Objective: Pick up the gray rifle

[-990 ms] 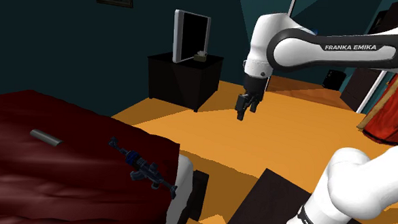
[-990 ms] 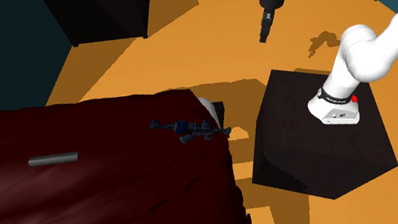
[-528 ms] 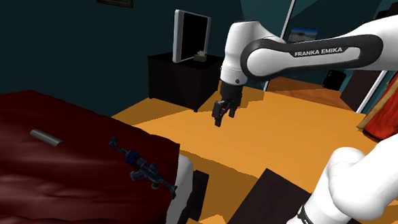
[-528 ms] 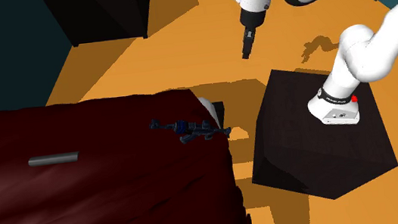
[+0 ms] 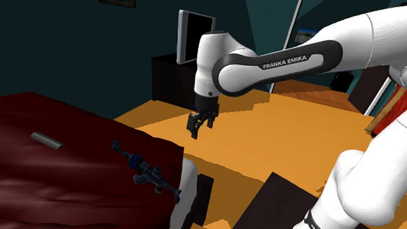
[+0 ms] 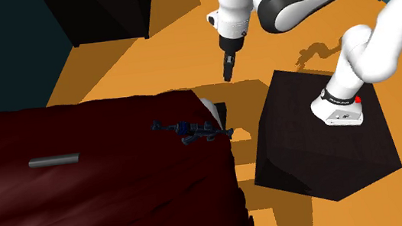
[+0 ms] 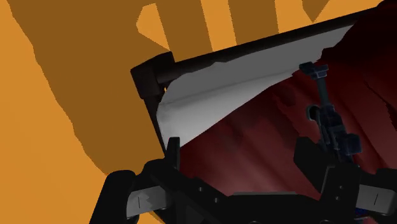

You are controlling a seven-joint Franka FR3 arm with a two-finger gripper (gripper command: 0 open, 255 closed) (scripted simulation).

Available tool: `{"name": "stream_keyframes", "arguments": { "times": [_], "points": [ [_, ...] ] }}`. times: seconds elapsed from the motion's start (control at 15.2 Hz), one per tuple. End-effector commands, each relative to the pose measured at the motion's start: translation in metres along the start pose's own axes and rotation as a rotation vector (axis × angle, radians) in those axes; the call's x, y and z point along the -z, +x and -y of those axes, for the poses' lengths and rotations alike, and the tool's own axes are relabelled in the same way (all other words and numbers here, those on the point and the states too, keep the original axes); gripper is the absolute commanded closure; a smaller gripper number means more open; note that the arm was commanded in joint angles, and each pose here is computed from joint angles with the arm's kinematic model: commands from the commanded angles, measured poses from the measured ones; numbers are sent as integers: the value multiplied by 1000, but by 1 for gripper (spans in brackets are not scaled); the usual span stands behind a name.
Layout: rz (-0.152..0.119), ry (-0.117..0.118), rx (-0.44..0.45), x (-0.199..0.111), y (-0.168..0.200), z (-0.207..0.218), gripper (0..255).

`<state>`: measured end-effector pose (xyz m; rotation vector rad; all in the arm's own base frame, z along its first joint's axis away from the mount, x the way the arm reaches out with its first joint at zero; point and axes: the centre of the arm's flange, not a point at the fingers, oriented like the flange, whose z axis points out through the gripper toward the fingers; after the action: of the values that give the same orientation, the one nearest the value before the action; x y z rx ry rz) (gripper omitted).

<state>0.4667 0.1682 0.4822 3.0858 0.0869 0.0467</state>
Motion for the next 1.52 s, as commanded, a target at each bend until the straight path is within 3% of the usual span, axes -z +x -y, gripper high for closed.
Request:
{"name": "stream_keyframes", "arguments": {
  "times": [0.0,1.06,1.45],
  "points": [
    [-4,3,17,-9,14,19,0],
    [-33,18,152,-69,119,187,0],
    [-33,18,152,-95,118,189,0]
  ]
}}
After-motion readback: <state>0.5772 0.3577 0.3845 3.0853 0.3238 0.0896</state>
